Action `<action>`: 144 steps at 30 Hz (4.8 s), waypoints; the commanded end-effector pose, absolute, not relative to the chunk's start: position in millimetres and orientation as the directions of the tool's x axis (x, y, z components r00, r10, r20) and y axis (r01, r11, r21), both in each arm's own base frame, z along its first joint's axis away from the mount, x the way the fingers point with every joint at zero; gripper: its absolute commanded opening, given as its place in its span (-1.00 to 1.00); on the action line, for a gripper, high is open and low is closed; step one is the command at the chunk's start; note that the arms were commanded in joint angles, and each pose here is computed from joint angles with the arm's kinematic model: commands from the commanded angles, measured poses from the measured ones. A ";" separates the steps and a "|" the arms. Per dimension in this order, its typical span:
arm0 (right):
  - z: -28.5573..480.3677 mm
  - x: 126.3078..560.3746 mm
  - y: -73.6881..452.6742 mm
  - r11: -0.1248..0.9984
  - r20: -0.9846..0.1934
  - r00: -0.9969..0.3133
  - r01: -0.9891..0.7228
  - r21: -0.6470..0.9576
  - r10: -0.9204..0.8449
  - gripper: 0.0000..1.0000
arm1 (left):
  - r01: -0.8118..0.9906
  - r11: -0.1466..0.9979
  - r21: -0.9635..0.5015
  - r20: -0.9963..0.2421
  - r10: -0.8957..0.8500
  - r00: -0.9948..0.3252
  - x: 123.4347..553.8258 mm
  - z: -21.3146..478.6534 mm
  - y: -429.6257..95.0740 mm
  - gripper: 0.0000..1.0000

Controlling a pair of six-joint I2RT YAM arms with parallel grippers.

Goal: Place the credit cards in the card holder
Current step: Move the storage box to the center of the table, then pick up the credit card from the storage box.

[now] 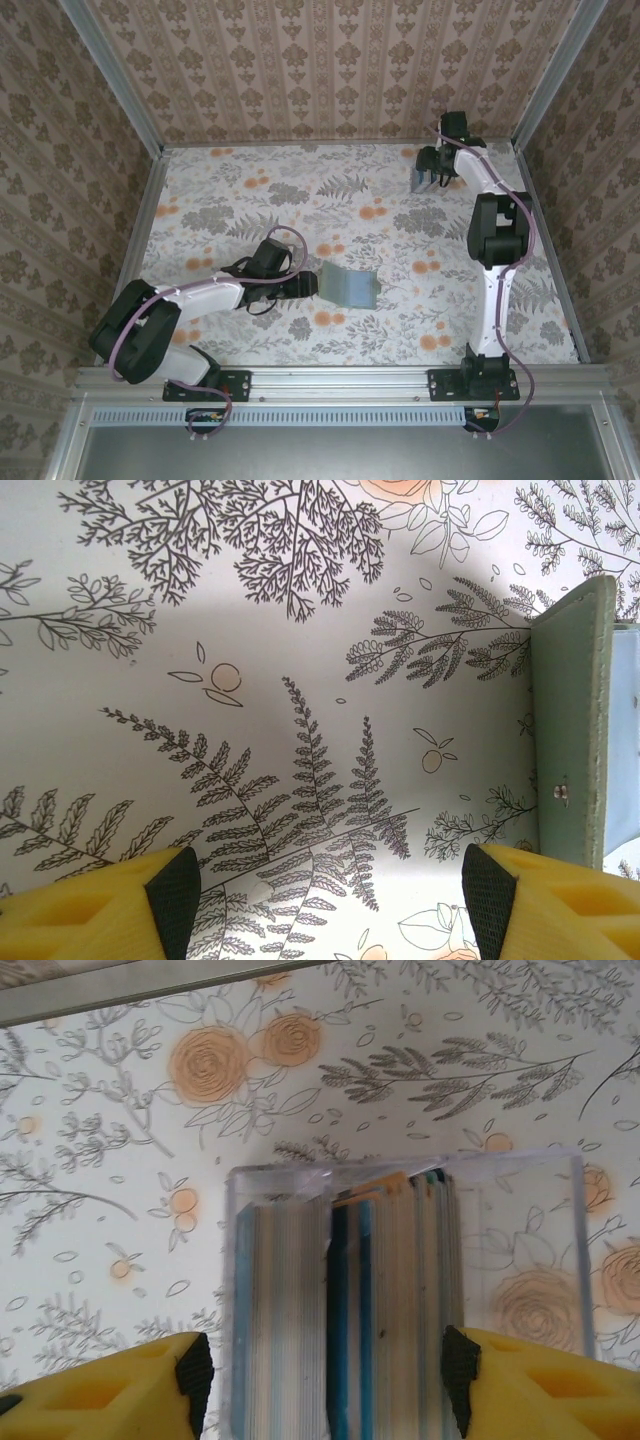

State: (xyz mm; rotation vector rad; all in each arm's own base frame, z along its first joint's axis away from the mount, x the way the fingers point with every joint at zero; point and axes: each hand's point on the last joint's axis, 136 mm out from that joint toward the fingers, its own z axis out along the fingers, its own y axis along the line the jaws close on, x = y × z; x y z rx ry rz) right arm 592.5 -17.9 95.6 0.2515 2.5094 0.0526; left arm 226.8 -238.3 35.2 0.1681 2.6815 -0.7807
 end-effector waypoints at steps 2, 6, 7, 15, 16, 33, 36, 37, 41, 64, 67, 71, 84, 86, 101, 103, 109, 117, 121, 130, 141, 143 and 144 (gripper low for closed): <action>87.7 588.4 -17.5 0.986 -0.529 -0.833 0.149 0.068 0.163 0.33 | 0.191 0.850 -0.491 -0.360 0.002 -0.933 225.4 36.4 -234.7 0.46; 87.4 586.2 -21.5 0.987 -0.527 -0.836 0.154 0.043 0.153 0.36 | 0.187 0.851 -0.490 -0.358 -0.001 -0.934 224.3 35.4 -233.2 0.47; 87.9 585.7 -21.4 0.988 -0.526 -0.837 0.151 0.041 0.150 0.37 | 0.189 0.851 -0.490 -0.362 -0.002 -0.932 224.6 36.4 -233.3 0.47; 93.5 586.9 -25.6 0.986 -0.538 -0.827 0.162 0.050 0.163 0.40 | 0.184 0.851 -0.492 -0.363 -0.009 -0.932 224.5 36.7 -232.2 0.47; 90.8 587.0 -25.9 0.986 -0.535 -0.829 0.162 0.051 0.164 0.41 | 0.185 0.851 -0.492 -0.365 -0.009 -0.931 224.4 36.8 -232.1 0.47; 64.0 575.5 -23.0 0.984 -0.486 -0.856 0.169 0.063 0.178 0.40 | 0.310 0.778 -0.547 -0.450 0.039 -0.892 233.0 104.5 -258.2 0.81; 60.5 574.1 -21.2 0.983 -0.476 -0.861 0.168 0.072 0.181 0.39 | 0.326 0.780 -0.534 -0.437 0.075 -0.896 233.2 97.6 -268.7 0.83; 59.0 573.2 -20.0 0.983 -0.471 -0.863 0.168 0.079 0.185 0.38 | 0.328 0.786 -0.524 -0.433 0.085 -0.897 233.6 94.4 -270.6 0.83; 54.7 572.4 -15.0 0.982 -0.458 -0.868 0.159 0.105 0.190 0.26 | 0.309 0.815 -0.490 -0.415 0.093 -0.905 236.9 82.2 -269.0 0.82; 60.3 520.8 42.4 0.971 -0.426 -0.896 0.019 0.239 0.123 0.03 | 0.255 0.839 -0.481 -0.417 0.036 -0.908 223.6 71.2 -244.1 0.80; 60.8 503.6 50.2 0.969 -0.425 -0.899 0.000 0.246 0.108 0.02 | 0.254 0.838 -0.483 -0.425 0.028 -0.905 221.6 73.6 -240.2 0.80; 57.0 475.0 64.3 0.962 -0.407 -0.907 -0.007 0.272 0.109 0.03 | 0.250 0.836 -0.489 -0.442 0.010 -0.897 219.2 78.5 -233.2 0.81; 68.3 400.8 121.1 0.948 -0.361 -0.927 -0.021 0.318 0.100 0.18 | 0.281 0.843 -0.459 -0.438 0.060 -0.897 213.8 72.1 -226.8 0.82; 72.7 395.8 124.4 0.940 -0.356 -0.927 -0.007 0.341 0.122 0.21 | 0.282 0.840 -0.464 -0.434 0.062 -0.899 213.2 71.4 -227.8 0.82; 85.6 402.9 105.0 0.978 -0.370 -0.927 -0.019 0.209 0.061 0.13 | 0.280 0.841 -0.462 -0.431 0.063 -0.900 211.7 69.9 -226.7 0.82; 88.3 404.6 103.4 0.980 -0.385 -0.922 -0.031 0.196 0.047 0.14 | 0.279 0.842 -0.462 -0.430 0.062 -0.901 211.7 69.5 -226.2 0.82; 90.2 408.6 108.2 0.972 -0.369 -0.929 -0.054 0.230 0.036 0.11 | 0.272 0.842 -0.467 -0.429 0.053 -0.902 211.9 68.1 -226.1 0.83; 81.0 406.8 109.8 0.969 -0.337 -0.941 -0.053 0.242 0.033 0.15 | 0.262 0.842 -0.471 -0.425 0.044 -0.904 211.0 67.3 -225.1 0.82; 79.9 404.3 114.6 0.961 -0.322 -0.946 -0.056 0.269 0.035 0.14 | 0.258 0.840 -0.477 -0.423 0.038 -0.905 210.7 67.8 -225.6 0.82; 97.4 404.8 117.7 0.931 -0.344 -0.936 -0.059 0.361 0.074 -0.02 | 0.254 0.833 -0.491 -0.427 0.024 -0.904 209.6 70.0 -226.0 0.82; 102.5 405.2 114.6 0.909 -0.344 -0.932 -0.045 0.414 0.110 -0.27 | 0.243 0.829 -0.503 -0.420 0.011 -0.907 208.8 69.3 -226.6 0.82; 101.0 405.4 112.8 0.914 -0.346 -0.932 -0.042 0.404 0.110 -0.38 | 0.245 0.830 -0.501 -0.421 0.014 -0.907 209.2 69.3 -226.7 0.81; 100.6 405.6 112.3 0.915 -0.346 -0.932 -0.040 0.402 0.111 -0.43 | 0.244 0.832 -0.499 -0.419 0.014 -0.908 209.1 69.2 -226.4 0.81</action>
